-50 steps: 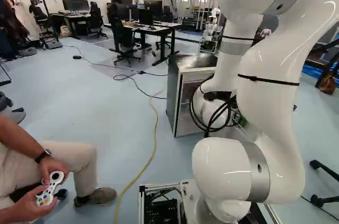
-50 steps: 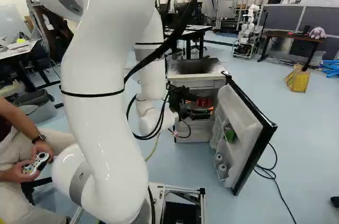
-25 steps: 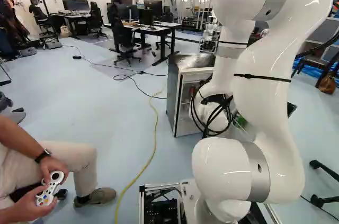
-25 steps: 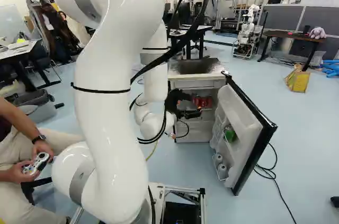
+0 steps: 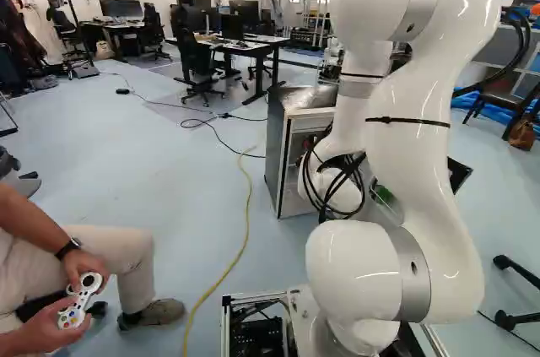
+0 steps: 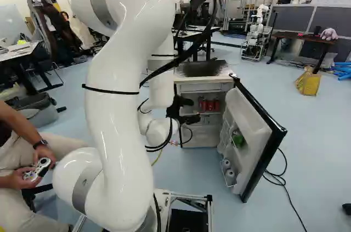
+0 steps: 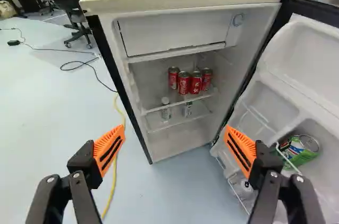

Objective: Grab a drink from the fridge

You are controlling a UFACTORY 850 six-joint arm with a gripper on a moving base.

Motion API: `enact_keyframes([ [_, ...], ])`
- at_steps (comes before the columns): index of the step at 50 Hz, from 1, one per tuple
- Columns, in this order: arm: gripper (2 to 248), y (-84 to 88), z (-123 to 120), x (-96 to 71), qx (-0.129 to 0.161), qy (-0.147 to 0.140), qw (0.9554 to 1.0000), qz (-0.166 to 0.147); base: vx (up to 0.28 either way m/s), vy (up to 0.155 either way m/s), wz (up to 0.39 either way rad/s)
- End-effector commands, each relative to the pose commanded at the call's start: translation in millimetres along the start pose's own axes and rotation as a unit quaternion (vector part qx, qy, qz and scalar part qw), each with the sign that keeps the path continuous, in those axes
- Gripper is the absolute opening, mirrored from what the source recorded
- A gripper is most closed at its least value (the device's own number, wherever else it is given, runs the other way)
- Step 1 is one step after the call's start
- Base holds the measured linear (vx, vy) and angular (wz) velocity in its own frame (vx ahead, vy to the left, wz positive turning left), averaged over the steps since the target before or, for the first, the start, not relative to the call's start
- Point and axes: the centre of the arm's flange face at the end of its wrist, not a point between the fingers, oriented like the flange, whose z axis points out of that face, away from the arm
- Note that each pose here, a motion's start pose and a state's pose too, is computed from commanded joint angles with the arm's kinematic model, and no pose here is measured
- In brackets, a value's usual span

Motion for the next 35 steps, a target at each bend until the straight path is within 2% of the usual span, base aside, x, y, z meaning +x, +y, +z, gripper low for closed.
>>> enact_keyframes([
  [19,247,-4.6,12,-17.4,0.006,-0.020,0.9998,-0.003,0.000,0.000,0.000],
  [35,247,-6.9,32,-30.2,0.008,-0.030,0.9995,-0.005,0.000,0.000,0.000],
])
